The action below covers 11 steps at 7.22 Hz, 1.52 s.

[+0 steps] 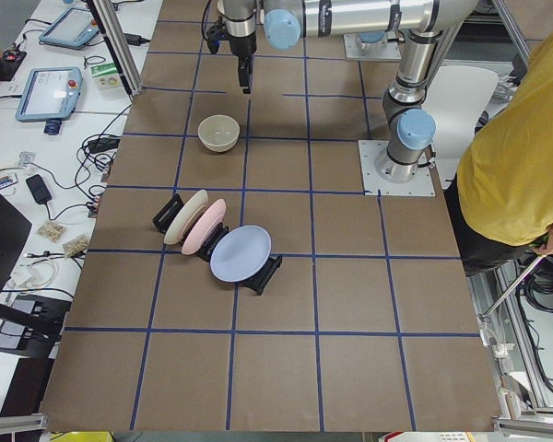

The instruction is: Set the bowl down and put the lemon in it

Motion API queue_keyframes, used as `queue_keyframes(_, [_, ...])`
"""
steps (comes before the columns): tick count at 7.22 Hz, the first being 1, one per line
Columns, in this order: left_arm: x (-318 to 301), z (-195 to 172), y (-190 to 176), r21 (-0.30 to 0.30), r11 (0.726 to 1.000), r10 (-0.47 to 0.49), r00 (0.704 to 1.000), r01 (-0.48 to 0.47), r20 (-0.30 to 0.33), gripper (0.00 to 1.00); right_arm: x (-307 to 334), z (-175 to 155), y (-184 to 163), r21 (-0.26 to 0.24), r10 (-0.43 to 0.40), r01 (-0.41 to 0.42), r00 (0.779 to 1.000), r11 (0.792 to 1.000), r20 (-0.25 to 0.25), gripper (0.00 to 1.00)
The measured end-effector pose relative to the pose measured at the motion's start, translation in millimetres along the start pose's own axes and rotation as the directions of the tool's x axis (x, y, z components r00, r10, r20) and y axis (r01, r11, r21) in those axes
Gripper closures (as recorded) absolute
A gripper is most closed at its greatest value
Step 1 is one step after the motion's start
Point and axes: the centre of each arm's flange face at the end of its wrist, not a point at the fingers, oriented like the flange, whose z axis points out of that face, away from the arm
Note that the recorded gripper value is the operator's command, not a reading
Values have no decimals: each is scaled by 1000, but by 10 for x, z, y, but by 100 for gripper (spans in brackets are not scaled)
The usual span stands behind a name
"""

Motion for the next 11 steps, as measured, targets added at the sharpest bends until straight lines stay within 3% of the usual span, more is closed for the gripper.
queue_keyframes(3, [-520, 1228, -939, 37, 999, 34, 998, -33, -53, 0, 586, 741, -644, 52, -74, 74, 997, 996, -8, 0])
queue_keyframes(5, [-595, 1798, -1136, 14, 995, 100, 993, -100, -59, 1, 750, 1237, -992, 105, -146, 150, 988, 983, -40, 0])
queue_keyframes(6, [-604, 1930, -1166, 15, 993, 114, 992, -113, -58, 7, 798, 1430, -1093, 113, -171, 176, 984, 978, -60, 0])
queue_keyframes(8, [-610, 2023, -1162, 7, 993, 117, 991, -117, -60, 57, 828, 1647, -1129, 83, -185, 191, 980, 978, -74, 0])
queue_keyframes(11, [-624, 2089, -1135, -5, 994, 111, 992, -112, -68, 99, 819, 1995, -1129, 33, -219, 221, 974, 975, -57, 0])
